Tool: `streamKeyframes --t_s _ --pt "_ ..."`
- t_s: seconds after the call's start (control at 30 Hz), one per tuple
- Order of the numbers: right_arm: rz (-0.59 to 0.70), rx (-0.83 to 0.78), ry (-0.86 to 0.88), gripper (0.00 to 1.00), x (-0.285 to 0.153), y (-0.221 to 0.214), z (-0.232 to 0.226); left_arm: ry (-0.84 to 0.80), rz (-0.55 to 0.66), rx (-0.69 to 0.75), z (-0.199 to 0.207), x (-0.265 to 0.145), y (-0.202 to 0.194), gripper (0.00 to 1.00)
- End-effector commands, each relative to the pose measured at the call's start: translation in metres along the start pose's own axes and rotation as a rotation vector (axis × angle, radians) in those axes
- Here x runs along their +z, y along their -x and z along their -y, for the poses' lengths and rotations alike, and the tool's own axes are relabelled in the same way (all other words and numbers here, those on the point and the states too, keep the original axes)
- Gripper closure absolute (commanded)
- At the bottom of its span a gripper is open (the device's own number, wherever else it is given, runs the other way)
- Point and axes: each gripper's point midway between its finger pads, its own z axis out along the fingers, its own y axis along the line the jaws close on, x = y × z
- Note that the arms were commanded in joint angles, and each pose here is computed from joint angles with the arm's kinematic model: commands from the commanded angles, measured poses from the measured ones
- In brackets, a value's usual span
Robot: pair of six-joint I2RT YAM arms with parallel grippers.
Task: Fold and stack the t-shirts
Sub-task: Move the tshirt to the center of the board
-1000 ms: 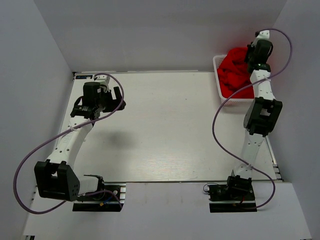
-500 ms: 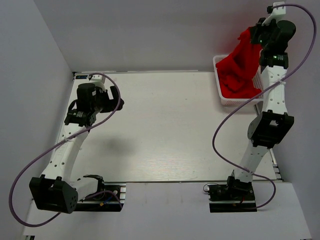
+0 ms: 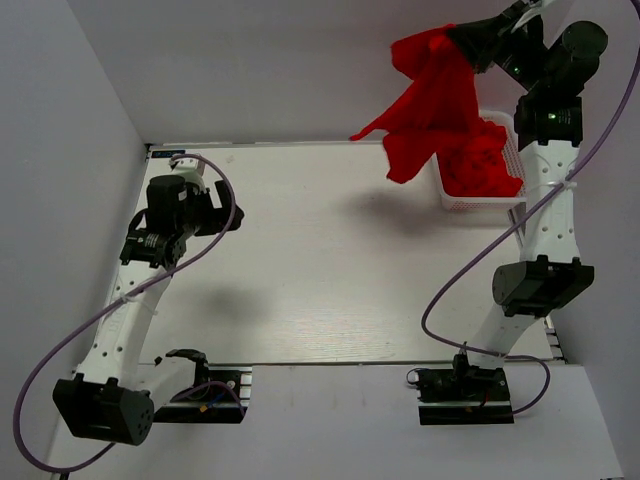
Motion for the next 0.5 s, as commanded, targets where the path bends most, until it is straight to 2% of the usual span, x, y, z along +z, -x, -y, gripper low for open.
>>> streamKeyframes --t_s 0.0,0.2,0.3,0.33,0.43,0.47 --pt "0.158 -0.073 0.222 1.00 -0.013 0.080 -0.078 0.000 0.025 0.001 0.002 -0.019 -0.001 0.01" --pt "0.156 -0.018 0.446 1.00 -0.002 0.076 -0.149 0.035 0.015 -0.002 -0.004 -0.031 -0.007 0.01" --pt "0.120 0.021 0.508 1.00 0.005 0.055 -0.173 0.047 0.053 0.002 -0.005 -0.043 -0.003 0.01" --pt "0.077 0.055 0.516 1.00 0.009 0.027 -0.179 0.050 0.040 0.000 -0.006 -0.043 -0.008 0.01" --pt "0.031 0.080 0.478 1.00 0.018 -0.015 -0.193 0.069 0.053 0.001 -0.010 -0.050 -0.011 0.01" --pt "-0.025 0.121 0.436 1.00 0.023 -0.048 -0.188 0.071 0.045 -0.009 -0.011 -0.048 -0.014 0.01"
